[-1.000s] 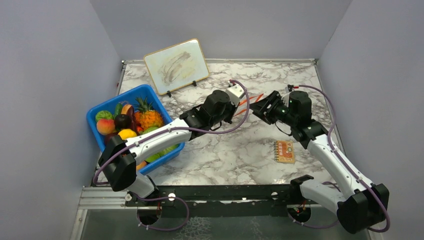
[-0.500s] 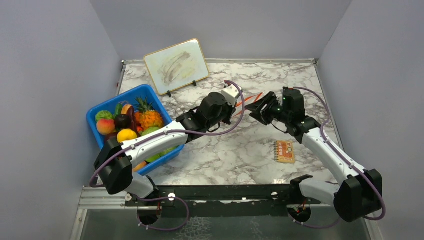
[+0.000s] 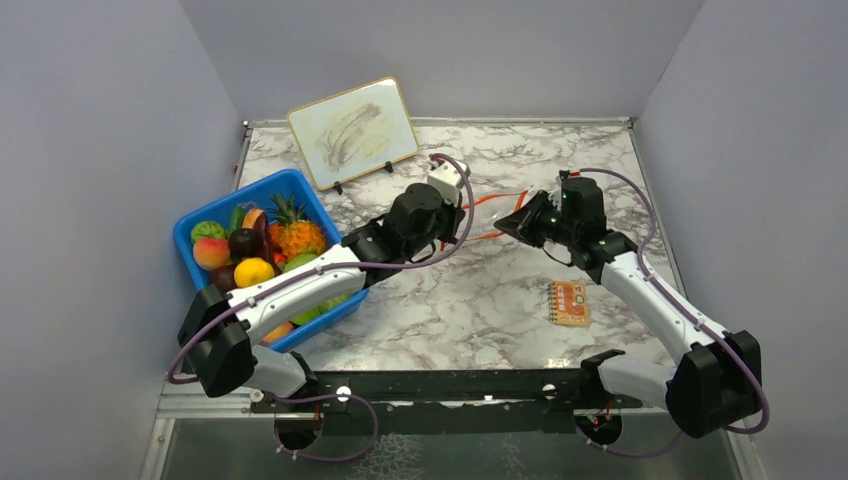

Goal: Place the food in the zip-top bag and seal the zipper
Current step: Open the zipper of the food storage bag.

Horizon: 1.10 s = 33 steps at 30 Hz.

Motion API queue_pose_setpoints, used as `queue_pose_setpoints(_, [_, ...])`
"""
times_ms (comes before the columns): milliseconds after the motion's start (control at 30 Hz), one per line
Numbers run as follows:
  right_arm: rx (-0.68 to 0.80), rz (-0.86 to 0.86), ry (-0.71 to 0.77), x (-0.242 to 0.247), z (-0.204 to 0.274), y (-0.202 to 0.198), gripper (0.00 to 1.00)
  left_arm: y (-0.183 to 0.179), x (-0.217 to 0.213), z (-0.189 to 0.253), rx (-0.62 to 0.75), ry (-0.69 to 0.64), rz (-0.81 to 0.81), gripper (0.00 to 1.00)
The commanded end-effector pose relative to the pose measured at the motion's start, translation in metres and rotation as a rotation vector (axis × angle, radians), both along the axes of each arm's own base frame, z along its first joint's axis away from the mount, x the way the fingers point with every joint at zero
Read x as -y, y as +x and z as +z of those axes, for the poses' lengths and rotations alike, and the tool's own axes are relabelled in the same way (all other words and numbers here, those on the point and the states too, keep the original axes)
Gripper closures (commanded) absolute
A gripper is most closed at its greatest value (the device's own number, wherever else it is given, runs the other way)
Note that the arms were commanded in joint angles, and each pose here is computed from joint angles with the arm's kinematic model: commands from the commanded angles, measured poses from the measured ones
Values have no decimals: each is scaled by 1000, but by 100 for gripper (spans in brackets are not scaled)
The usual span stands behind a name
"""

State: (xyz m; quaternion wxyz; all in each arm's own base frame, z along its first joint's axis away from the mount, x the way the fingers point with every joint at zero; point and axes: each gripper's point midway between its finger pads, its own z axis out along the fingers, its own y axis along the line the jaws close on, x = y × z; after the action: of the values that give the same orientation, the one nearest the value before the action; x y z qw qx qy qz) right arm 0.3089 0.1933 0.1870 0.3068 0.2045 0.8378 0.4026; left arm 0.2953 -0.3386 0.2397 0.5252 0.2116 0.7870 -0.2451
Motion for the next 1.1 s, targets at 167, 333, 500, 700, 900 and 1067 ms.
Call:
queue_pose_setpoints(167, [292,75,-233,17,60,15,99,25,-71,36,-44,-151,237,100])
queue_pose_setpoints(333, [404,175,-275,10,98,14,99,12,-71,38,-98,-231,152,95])
queue_pose_setpoints(500, [459,274,-282,1,128,7,99,-16,-55,45,-105,-237,-41,54])
queue_pose_setpoints(700, [417,374,-309,-23,123,0,99,-27,-47,66,-42,-229,-153,19])
queue_pose_setpoints(900, [365,468,-381,-57,105,-9,99,-26,-42,61,-9,-155,-218,8])
queue_pose_setpoints(1067, [332,515,-410,-77,94,-13,99,-21,-43,44,-22,-95,-213,5])
